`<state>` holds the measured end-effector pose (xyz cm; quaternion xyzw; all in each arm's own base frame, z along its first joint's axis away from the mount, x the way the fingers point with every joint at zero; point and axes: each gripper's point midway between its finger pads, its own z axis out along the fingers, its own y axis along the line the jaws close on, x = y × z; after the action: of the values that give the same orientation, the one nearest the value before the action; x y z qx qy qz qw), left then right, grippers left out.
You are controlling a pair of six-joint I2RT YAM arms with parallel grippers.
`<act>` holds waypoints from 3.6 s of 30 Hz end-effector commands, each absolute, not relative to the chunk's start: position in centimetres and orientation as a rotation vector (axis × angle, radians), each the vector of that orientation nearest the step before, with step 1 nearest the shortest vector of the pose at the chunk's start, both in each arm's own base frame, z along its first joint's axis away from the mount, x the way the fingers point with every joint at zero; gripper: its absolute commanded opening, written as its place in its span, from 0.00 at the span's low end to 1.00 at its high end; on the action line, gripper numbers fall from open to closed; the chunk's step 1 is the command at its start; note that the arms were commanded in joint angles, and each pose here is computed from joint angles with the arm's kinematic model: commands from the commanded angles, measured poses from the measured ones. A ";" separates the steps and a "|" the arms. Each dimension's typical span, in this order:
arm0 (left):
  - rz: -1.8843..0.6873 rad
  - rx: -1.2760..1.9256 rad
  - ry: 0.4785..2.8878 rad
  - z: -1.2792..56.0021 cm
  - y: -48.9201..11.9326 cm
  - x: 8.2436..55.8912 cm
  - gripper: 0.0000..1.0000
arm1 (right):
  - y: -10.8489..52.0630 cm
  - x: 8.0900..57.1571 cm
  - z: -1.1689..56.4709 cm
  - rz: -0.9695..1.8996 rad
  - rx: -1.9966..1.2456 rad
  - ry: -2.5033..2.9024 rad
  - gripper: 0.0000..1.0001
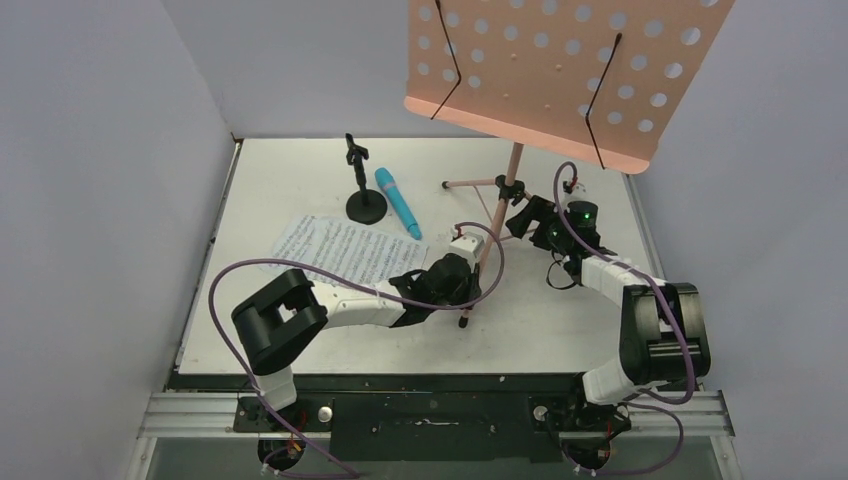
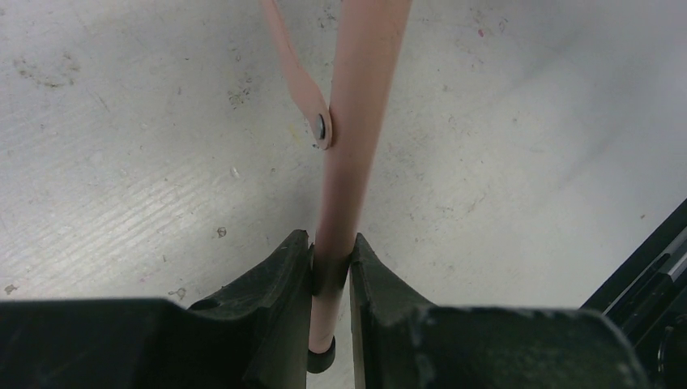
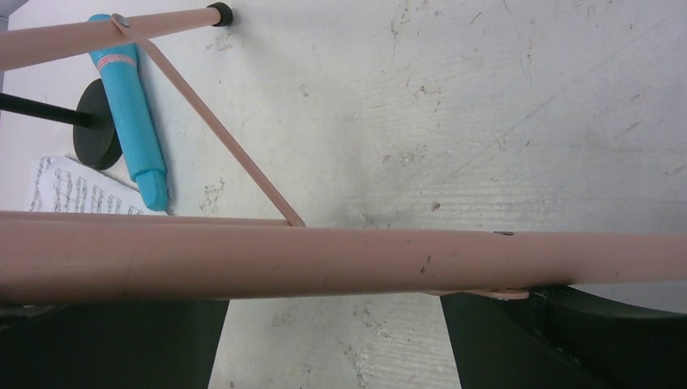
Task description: Set up the instrument practice props
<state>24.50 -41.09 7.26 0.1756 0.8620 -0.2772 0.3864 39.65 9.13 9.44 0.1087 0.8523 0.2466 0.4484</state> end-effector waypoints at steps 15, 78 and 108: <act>-0.742 0.347 2.309 5.8 -44.2 23.7 0.00 | 10.8 45.6 13.0 0.782 0.183 2.010 0.90; -0.672 0.141 1.969 15.2 -26.3 27.6 0.88 | 5.9 26.4 15.0 0.582 0.356 2.024 0.90; 0.322 0.622 2.245 4.2 -24.6 26.0 0.63 | 7.2 25.9 13.8 0.684 0.382 2.052 0.90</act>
<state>25.25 -24.41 3.45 0.2472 0.8884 0.1165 0.3688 25.56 7.05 13.04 0.1597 0.8415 0.2685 0.4408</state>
